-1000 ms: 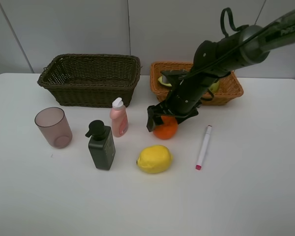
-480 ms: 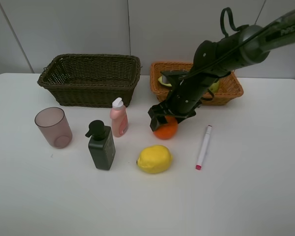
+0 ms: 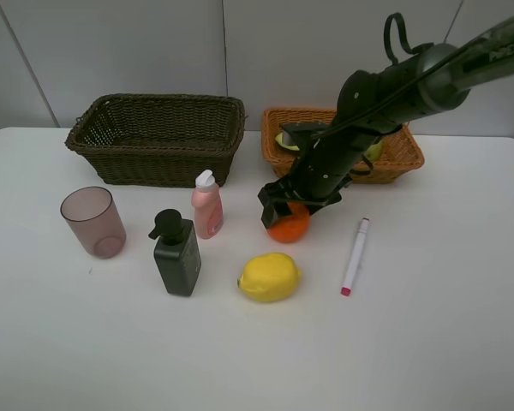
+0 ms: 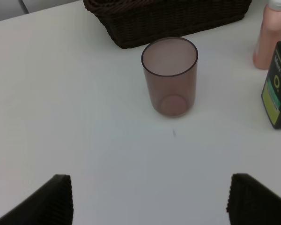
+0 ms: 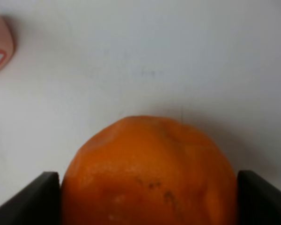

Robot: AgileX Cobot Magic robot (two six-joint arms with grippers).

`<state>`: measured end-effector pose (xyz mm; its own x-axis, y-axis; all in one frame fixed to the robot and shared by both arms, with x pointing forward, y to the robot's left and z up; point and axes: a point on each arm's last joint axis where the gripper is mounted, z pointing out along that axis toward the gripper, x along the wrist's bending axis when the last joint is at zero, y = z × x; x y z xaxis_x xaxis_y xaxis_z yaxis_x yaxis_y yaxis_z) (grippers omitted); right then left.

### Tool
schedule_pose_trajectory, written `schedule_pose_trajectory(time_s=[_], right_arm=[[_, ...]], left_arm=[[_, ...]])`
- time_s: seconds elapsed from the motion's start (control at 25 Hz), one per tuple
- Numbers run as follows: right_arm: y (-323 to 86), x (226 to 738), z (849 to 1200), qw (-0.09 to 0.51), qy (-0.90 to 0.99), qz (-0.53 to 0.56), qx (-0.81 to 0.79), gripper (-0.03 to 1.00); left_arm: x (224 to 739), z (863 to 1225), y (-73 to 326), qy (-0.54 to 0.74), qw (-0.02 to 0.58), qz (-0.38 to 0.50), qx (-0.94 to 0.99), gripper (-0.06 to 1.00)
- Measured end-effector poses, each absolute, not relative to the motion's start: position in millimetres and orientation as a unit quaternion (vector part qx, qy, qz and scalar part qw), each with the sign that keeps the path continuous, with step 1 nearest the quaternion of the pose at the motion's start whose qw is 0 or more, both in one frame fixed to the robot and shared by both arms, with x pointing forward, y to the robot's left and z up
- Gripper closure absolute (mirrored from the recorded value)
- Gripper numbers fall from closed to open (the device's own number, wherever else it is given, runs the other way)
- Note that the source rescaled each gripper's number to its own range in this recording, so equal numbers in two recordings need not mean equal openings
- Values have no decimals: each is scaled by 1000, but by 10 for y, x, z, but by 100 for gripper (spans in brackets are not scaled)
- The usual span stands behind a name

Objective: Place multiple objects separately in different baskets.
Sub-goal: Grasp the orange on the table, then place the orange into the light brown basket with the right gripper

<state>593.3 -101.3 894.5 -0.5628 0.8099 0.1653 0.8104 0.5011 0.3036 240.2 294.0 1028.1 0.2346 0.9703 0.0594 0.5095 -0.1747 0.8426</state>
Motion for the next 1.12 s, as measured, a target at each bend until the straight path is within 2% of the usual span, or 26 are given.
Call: schedule_pose_trajectory(time_s=[0.56,0.92,1.12], right_arm=[[-1026,5866,9000,25,-872,-157,-462,25],[-1050,5786,9386,21,-875,-174,-450,25],[-1089,5764,9585,-6,-882,-182,-434,25]], left_arm=[[2402,10281,2940,531,362,318,697,6],[2402,10281,2940,531,362,318,697,6],[2402,10281,2940,531,362,318,697,6]])
